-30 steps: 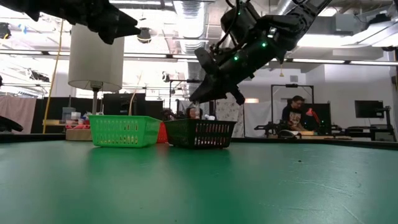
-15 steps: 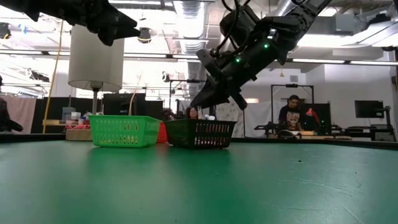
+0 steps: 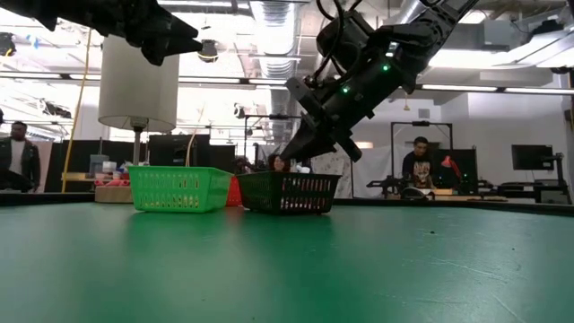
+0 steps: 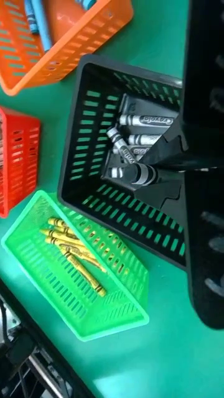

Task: Sort crayons
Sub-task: Put the black crayon into the black bin

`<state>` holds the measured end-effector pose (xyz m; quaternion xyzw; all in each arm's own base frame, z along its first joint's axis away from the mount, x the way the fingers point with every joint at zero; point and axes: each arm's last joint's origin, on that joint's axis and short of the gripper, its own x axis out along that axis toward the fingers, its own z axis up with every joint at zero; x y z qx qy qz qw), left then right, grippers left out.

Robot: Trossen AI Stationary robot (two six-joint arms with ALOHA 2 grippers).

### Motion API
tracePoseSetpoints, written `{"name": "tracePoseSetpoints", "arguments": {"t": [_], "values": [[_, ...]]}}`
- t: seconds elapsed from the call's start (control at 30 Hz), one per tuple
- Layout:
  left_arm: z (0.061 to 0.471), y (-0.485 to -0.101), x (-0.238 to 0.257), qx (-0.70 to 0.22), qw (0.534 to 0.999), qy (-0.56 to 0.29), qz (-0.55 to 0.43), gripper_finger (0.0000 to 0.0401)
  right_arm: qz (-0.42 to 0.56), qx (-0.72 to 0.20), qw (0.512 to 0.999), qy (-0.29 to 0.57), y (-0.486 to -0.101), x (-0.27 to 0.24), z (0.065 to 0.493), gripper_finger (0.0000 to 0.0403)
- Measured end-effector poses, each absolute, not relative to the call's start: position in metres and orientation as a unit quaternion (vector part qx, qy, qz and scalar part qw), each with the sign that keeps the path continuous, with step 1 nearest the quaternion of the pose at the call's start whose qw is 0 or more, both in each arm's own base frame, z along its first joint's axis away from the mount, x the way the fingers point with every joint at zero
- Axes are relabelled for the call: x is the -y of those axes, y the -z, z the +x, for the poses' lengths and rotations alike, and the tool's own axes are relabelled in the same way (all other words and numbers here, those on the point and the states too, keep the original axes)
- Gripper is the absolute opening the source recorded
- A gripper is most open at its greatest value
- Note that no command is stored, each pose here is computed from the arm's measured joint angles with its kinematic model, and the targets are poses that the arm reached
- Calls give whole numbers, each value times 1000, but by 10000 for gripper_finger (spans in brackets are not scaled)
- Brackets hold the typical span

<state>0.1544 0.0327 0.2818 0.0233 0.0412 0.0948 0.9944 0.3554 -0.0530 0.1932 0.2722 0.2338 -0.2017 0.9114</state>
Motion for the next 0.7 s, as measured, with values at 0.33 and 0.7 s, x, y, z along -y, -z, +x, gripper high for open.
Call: {"name": "tracePoseSetpoints", "arguments": {"t": [0.33, 0.7], "values": [[155, -283, -33, -34, 995, -91, 25, 192, 272, -237, 910, 203, -193, 53, 355, 11], [155, -284, -32, -30, 996, -75, 25, 192, 272, -237, 911, 203, -193, 53, 355, 20]]}}
